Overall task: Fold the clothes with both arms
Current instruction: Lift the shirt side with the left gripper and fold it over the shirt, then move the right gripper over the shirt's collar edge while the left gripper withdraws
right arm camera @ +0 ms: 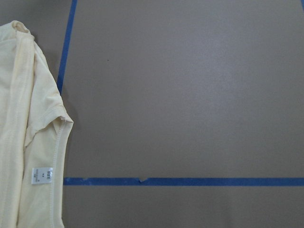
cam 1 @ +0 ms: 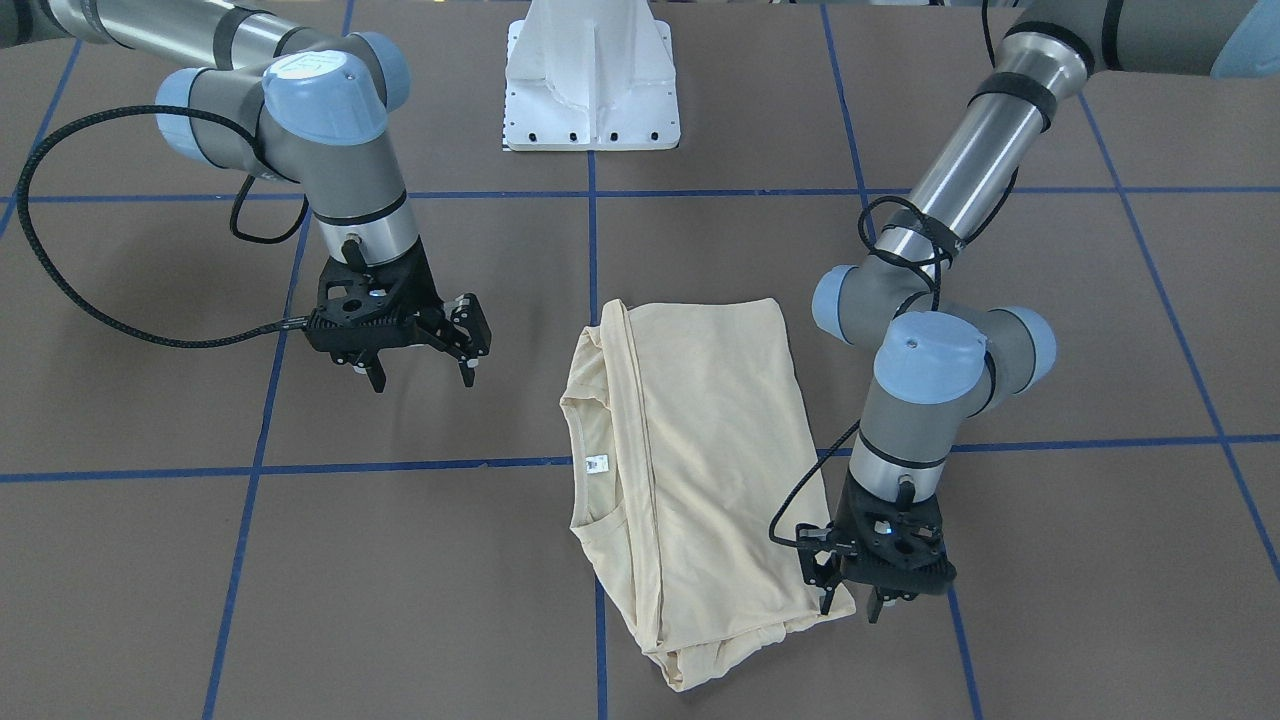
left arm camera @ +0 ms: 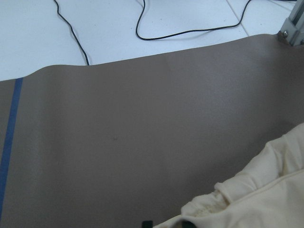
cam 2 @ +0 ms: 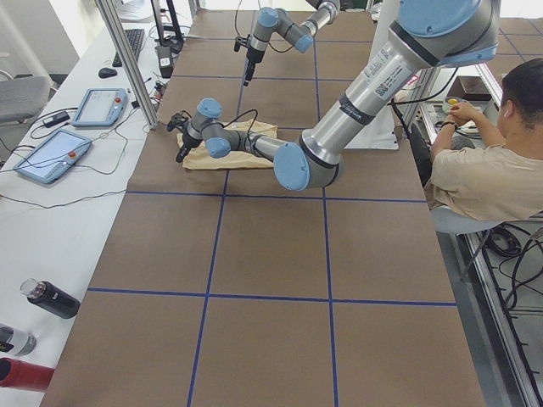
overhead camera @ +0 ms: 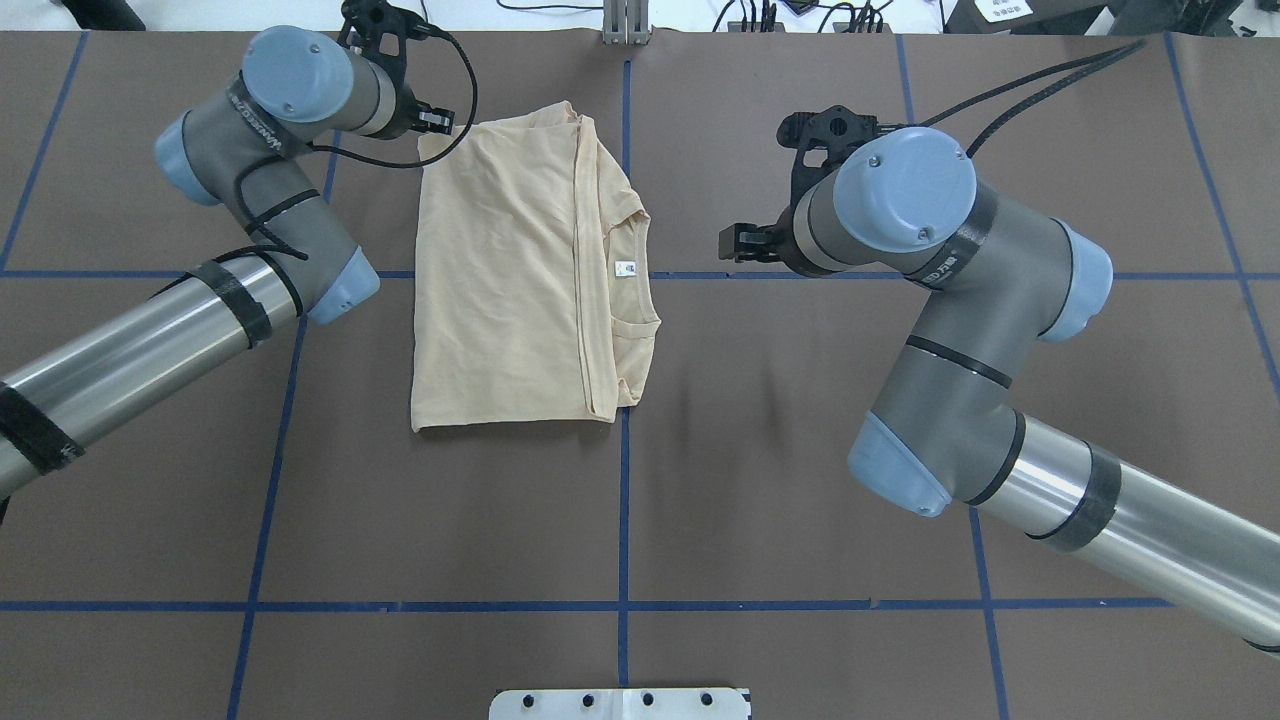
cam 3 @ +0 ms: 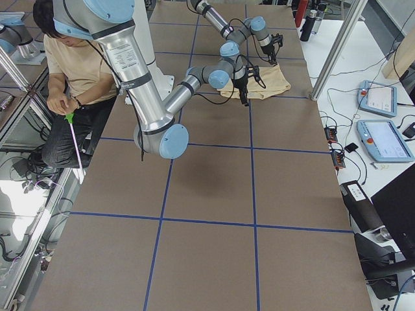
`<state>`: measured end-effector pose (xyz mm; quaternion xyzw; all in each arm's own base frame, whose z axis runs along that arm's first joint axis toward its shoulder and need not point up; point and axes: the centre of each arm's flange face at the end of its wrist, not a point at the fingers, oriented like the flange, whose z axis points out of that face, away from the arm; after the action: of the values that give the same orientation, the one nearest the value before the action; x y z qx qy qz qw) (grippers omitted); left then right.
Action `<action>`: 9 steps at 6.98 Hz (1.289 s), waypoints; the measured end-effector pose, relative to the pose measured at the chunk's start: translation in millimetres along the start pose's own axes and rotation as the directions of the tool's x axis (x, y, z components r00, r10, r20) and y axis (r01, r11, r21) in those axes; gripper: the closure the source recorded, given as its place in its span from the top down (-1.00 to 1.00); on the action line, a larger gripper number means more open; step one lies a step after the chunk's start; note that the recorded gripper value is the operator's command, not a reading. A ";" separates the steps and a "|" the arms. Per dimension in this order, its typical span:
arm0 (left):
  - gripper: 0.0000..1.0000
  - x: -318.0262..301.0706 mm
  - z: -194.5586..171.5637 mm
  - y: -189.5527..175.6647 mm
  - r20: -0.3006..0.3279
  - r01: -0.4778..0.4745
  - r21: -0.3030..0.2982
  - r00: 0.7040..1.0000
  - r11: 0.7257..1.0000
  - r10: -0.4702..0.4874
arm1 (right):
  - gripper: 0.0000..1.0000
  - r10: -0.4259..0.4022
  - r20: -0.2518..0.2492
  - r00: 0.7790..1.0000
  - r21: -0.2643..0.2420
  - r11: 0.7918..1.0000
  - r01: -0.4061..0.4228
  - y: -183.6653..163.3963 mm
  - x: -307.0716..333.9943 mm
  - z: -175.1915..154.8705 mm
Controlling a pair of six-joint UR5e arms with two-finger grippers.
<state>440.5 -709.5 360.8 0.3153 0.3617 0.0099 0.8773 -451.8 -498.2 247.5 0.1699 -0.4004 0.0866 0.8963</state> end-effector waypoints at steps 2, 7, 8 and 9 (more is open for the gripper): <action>1.00 -40.2 -11.1 17.7 -0.033 -0.048 -0.005 0.998 0.999 0.047 | 0.94 0.108 0.007 0.994 -0.010 0.994 -0.108 16.6 -57.9 16.5; 1.00 -55.1 -21.3 32.8 -0.049 -0.048 0.009 0.998 0.999 0.048 | 0.76 0.091 -0.058 0.994 0.022 0.996 -0.090 71.6 -186.1 62.0; 1.00 -56.0 -21.8 33.8 -0.049 -0.047 0.009 0.998 0.999 0.047 | 0.76 0.023 -0.092 0.996 0.008 1.000 -0.022 77.3 -203.2 59.7; 1.00 -57.3 -21.6 35.2 -0.048 -0.045 0.007 0.998 0.999 0.045 | 0.76 -0.059 -0.135 0.989 -0.020 0.998 0.057 87.8 -215.0 56.9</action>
<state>391.9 -683.6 404.9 0.3258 0.3758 0.0361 0.8668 -659.4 -442.1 142.9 0.1682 -0.3342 0.0686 0.9248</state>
